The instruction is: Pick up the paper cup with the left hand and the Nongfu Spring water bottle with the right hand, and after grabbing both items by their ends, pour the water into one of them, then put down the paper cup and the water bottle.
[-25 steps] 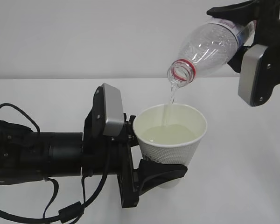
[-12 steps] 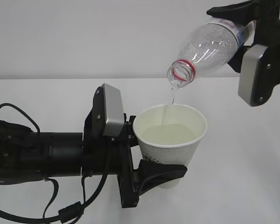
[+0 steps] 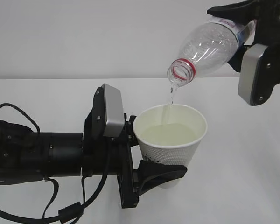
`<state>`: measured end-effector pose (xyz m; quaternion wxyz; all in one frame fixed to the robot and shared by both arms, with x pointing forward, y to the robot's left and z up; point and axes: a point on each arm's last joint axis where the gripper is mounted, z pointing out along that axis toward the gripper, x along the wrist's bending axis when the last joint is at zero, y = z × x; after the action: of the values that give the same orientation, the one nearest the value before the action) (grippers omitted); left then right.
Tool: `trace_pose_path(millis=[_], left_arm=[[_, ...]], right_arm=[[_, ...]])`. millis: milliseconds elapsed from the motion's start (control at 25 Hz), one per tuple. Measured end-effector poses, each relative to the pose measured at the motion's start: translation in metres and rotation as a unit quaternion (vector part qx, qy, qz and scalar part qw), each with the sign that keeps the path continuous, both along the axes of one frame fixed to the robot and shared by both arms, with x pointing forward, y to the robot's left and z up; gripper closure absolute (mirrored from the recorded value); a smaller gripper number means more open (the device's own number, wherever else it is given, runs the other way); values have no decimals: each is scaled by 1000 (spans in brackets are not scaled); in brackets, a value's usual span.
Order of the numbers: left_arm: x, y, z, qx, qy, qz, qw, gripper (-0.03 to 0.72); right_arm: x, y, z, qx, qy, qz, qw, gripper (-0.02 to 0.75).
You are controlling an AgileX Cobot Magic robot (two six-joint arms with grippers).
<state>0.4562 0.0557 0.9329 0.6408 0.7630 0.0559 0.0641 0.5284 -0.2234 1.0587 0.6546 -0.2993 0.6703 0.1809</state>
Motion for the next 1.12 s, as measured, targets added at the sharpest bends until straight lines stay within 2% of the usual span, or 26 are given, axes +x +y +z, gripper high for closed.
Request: trace_pose_path(millis=[680,1120], left_arm=[[0,0,0,0,0,0,1000,156],[0,0,0,0,-1,0,1000,156]], right_arm=[[-1,1,2,76,47,4,996,259],[-1,2,3,163,118,-1,980,259]])
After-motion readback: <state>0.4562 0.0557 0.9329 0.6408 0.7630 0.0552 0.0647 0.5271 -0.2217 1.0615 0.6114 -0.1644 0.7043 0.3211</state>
